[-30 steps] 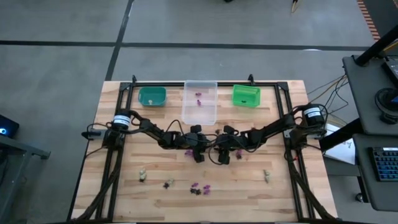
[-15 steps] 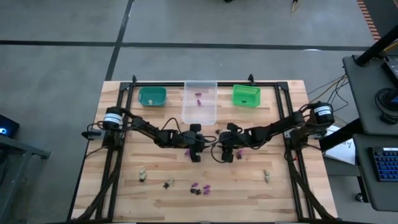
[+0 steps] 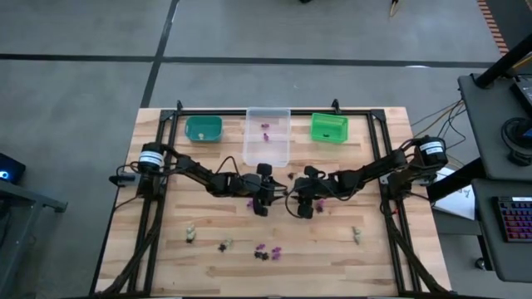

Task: Sort Halloween decoration
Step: Put the black spider toy into the green bin

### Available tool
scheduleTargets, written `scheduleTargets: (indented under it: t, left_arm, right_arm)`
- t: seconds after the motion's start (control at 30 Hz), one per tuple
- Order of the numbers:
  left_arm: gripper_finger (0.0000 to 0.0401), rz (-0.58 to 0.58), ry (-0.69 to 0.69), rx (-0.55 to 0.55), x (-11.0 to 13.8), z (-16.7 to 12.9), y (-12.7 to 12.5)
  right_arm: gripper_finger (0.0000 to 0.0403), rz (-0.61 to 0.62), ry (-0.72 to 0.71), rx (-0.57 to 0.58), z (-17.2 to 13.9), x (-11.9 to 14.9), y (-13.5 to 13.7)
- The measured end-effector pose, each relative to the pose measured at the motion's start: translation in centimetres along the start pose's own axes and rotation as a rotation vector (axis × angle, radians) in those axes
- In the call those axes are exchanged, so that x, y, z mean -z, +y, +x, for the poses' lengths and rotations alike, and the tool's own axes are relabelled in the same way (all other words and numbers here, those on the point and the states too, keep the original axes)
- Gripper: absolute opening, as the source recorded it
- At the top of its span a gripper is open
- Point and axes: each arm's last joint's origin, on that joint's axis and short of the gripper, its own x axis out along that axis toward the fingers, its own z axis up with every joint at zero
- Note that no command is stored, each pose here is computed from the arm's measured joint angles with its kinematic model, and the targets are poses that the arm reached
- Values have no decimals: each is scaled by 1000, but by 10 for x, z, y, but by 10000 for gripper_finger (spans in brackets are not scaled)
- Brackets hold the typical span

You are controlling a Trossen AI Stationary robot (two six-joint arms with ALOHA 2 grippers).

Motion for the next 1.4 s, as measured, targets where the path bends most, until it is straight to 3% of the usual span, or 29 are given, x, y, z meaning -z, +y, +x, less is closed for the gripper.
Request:
scheduleTargets:
  t: [0.9,1.4]
  left_arm:
    - [168,-11,72,31,18,17,5]
    - [168,-37,93,43,21,26,3]
  right_arm:
    - [118,71,-30,-7,0,-1,0]
    - [100,85,2,8,18,11,1]
